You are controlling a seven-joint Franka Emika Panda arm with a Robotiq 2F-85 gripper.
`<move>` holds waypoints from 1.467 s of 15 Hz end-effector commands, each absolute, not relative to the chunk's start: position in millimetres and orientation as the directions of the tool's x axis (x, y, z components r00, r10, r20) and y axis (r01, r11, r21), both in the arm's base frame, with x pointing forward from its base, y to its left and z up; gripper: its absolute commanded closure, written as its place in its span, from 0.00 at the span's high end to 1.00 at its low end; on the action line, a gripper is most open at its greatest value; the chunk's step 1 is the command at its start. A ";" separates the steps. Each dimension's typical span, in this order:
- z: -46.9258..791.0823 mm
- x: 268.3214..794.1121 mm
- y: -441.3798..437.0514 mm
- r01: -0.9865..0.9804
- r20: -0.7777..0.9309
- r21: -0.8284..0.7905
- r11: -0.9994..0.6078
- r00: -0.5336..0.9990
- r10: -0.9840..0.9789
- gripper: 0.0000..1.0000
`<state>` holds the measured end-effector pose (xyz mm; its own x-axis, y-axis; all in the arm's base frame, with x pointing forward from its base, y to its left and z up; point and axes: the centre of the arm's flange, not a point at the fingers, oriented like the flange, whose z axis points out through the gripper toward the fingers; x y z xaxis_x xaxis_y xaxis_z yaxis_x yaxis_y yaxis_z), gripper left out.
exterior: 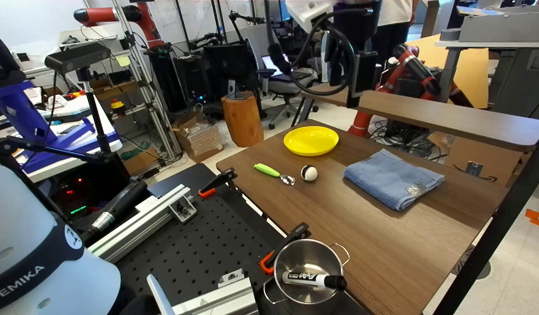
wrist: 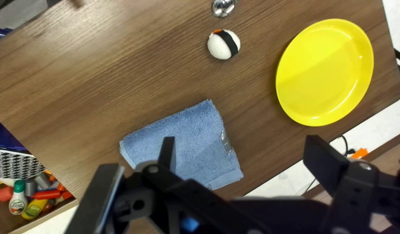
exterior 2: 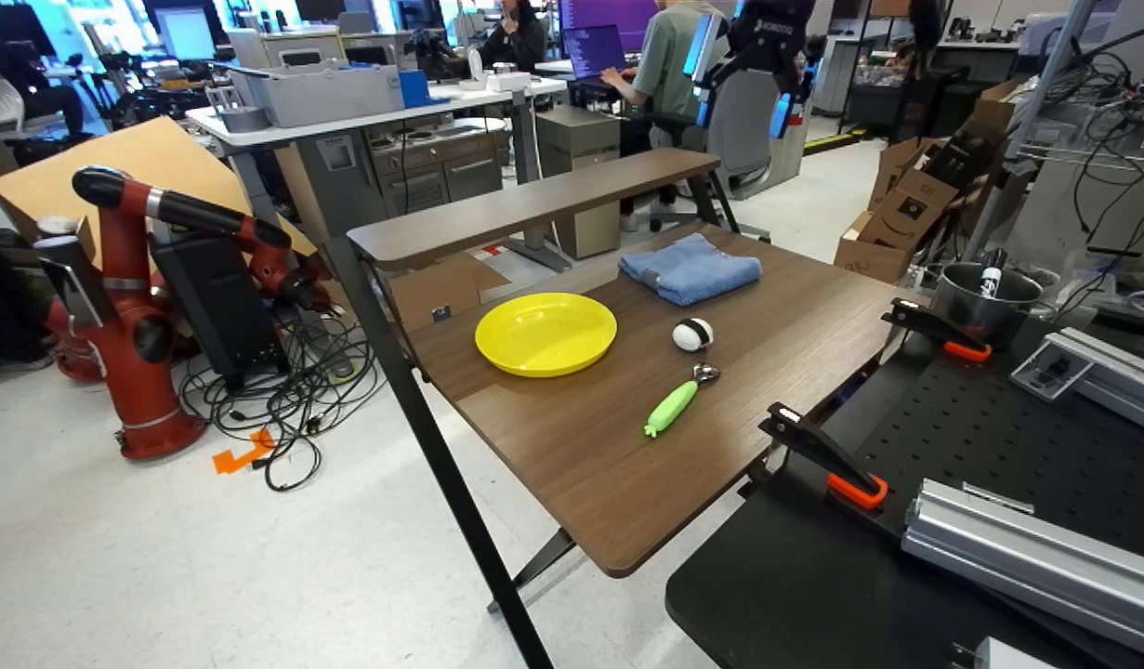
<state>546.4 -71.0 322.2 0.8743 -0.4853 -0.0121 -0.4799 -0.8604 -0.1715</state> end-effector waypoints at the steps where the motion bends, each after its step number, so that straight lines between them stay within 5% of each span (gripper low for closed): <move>1: 303.9 589.6 -85.6 -0.526 -0.025 -0.195 -0.828 0.846 -0.532 1.00; 22: 153.1 669.3 -136.9 -0.629 -0.085 -0.107 -0.770 0.778 -0.623 1.00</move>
<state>656.0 -137.5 169.6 0.7926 -0.6040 -0.0840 -0.6098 -0.7841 -0.1156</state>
